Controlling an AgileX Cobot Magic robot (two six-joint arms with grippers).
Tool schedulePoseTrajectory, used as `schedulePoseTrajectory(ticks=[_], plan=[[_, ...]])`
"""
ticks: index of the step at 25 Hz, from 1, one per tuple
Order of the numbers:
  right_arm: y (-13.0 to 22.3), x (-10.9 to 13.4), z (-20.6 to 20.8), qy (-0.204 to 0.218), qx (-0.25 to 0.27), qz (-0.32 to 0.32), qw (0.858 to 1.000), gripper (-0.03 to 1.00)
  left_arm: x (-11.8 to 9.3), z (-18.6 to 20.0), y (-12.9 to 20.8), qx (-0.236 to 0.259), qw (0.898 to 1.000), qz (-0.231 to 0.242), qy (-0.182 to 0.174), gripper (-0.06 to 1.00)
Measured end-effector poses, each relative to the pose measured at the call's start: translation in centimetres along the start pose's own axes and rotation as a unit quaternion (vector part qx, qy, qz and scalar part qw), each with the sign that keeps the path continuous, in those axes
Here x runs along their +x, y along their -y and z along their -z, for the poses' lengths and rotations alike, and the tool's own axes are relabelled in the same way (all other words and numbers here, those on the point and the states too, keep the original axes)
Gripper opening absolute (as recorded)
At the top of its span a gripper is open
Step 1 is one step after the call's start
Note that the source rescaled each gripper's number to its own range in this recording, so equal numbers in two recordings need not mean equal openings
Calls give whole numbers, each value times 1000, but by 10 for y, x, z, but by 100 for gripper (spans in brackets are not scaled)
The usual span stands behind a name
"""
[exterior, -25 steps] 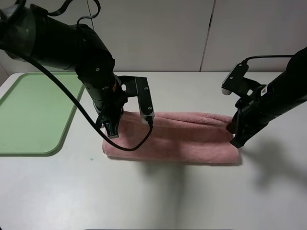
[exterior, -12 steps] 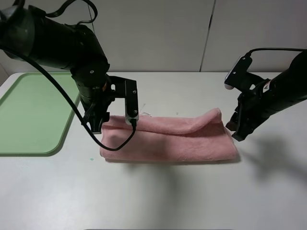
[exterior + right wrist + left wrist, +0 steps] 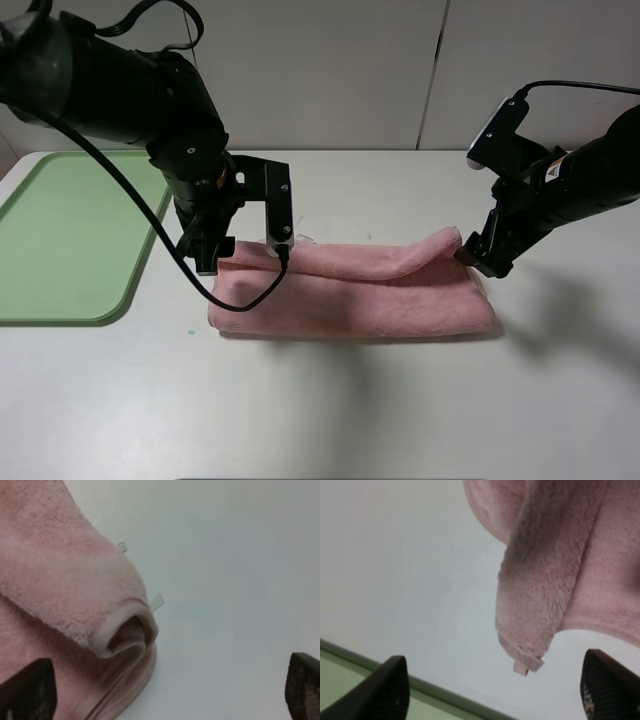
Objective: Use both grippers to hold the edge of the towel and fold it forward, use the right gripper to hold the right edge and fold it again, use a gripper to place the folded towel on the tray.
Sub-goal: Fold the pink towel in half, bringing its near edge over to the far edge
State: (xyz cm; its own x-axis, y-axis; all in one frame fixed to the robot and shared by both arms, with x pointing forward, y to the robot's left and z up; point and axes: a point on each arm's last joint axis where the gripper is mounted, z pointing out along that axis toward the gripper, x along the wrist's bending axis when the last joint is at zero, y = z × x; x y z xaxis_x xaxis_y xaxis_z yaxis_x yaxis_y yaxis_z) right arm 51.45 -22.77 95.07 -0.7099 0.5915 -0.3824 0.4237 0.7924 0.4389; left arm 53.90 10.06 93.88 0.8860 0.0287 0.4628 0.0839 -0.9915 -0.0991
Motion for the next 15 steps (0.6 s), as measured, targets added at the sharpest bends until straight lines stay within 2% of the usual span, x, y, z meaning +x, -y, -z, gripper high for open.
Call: schedulePoseTrajectory(ticks=[15], plan=[[0,0,0,0,0,0,1000,100,0,0,0,-3,1000,3,1,71]])
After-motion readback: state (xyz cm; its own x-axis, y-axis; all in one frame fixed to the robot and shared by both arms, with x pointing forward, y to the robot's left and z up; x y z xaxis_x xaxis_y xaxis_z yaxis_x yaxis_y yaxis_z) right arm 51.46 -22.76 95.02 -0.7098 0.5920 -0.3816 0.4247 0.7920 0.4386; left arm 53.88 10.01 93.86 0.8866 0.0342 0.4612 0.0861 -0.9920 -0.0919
